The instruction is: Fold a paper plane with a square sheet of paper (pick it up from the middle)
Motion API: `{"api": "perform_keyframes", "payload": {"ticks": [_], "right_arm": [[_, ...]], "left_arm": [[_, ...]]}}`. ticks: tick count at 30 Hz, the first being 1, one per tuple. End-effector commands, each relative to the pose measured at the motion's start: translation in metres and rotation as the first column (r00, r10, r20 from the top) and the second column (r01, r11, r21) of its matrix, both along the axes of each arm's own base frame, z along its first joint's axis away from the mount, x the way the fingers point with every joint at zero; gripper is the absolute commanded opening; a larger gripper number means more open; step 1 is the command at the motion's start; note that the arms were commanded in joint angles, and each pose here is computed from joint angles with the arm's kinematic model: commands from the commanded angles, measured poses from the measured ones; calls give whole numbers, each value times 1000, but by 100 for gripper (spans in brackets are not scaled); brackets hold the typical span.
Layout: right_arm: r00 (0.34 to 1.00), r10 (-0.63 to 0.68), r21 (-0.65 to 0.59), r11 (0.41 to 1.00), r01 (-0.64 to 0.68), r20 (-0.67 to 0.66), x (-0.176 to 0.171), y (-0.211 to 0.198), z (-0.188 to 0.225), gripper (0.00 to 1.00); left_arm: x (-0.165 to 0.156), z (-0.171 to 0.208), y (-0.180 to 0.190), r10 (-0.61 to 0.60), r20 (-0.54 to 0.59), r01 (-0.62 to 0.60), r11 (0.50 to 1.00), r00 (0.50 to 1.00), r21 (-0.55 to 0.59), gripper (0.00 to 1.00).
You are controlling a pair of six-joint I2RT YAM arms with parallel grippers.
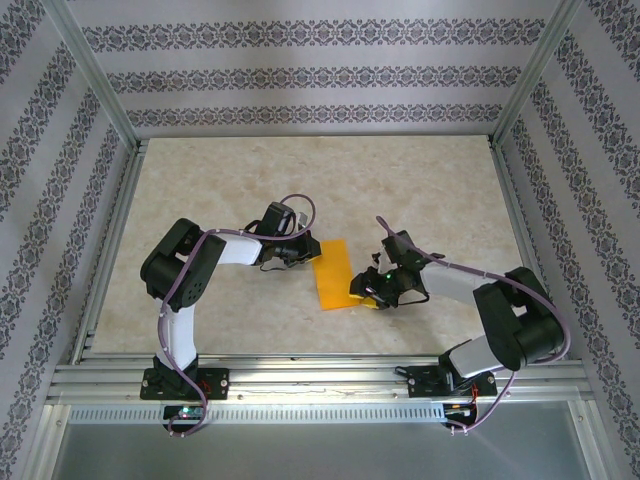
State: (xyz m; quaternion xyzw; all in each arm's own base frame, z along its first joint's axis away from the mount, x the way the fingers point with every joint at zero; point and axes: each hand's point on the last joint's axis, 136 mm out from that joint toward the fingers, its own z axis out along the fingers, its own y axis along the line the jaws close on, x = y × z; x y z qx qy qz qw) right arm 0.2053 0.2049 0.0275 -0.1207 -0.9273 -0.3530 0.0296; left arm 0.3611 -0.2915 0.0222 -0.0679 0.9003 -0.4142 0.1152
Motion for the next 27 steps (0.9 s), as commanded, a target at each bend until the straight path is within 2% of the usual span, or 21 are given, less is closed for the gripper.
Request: {"api": "perform_keyframes", "payload": {"ticks": [1, 8, 15, 27], "right_arm": [[1000, 10, 10, 1000, -10, -14, -5, -2, -1, 43], [1000, 26, 101, 995, -26, 5, 0, 12, 10, 40], [999, -10, 177, 984, 1, 52, 18, 21, 22, 40], [994, -11, 264, 964, -19, 110, 48, 24, 28, 39]], "left_arm": [[-16, -25, 17, 16, -87, -11, 998, 996, 67, 6], [-15, -23, 15, 15, -85, -10, 998, 996, 57, 6], [-12, -20, 10, -17, -77, 20, 999, 997, 44, 6], [-1, -12, -6, -169, -34, 171, 983, 985, 64, 6]]}}
